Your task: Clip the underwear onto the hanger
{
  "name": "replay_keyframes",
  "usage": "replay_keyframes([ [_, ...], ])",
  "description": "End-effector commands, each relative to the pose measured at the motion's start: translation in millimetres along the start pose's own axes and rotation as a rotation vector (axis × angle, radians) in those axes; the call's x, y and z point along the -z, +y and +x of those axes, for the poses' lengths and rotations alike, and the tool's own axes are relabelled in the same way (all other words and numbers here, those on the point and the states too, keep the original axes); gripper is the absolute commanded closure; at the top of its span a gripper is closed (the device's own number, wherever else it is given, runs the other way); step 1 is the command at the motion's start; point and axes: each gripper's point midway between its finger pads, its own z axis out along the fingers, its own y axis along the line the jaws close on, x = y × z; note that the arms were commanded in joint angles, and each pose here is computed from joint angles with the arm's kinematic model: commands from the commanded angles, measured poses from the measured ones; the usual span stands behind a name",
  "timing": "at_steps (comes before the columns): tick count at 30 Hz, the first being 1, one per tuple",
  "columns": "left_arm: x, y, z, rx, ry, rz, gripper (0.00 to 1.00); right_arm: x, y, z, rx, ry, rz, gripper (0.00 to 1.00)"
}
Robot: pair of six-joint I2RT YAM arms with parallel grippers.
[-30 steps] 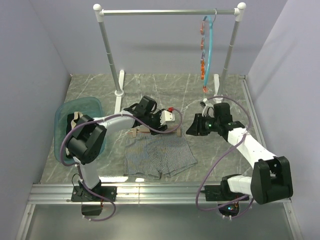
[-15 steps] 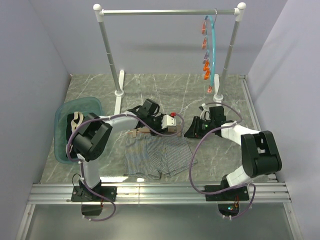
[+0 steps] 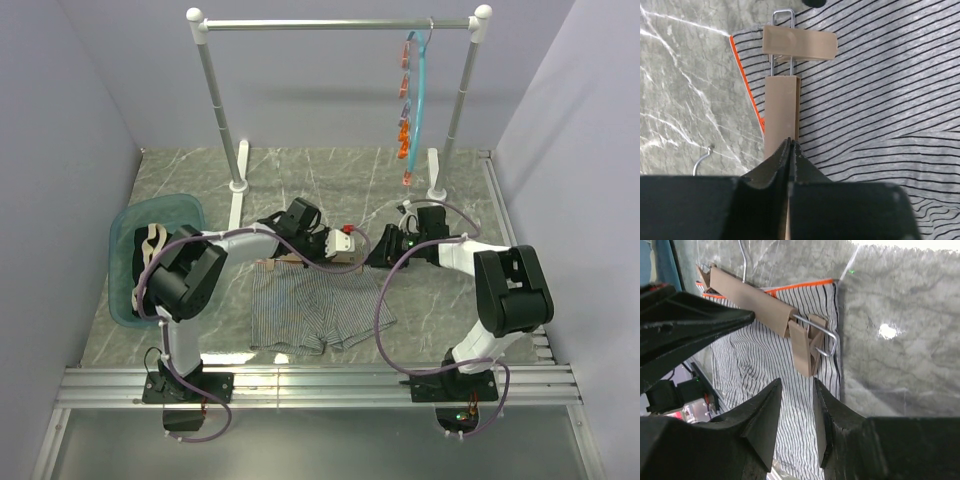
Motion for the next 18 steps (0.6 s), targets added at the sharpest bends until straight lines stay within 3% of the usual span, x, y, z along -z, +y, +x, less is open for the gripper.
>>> replay_keyframes([
  [1,13.6,5.8,-16.9,0.003,-0.045,-0.052,0.95,-0.9,13.4,-22.3,0.034,-0.042,-0.058,0.60],
  [9,28.8,-6.0,-26.6,0.018,-0.078,-0.043,1.00,7.3,16.4,-30.6,0.142,-0.086,-0.069,0.60],
  [10,28.9,-5.1,-25.4,0.023,-0.074,-0.047,0.97,8.0,14.8,-31.8,0.154,-0.088,-0.064,0.60],
  [11,28.7,-4.9,-24.9,0.021,-0.074,-0.049,0.82,9.2,11.2,-33.4,0.170,-0.091,-0.055,0.60],
  [14,27.1,0.3,-31.4,0.003,-0.092,-0.051,0.64,11.4,7.9,-32.6,0.167,-0.078,-0.057,0.60],
  [18,17.2,8.5,-34.7,0.004,-0.083,-0.021,0.57,13.2,6.8,-32.9,0.175,-0.081,-0.057,0.58],
])
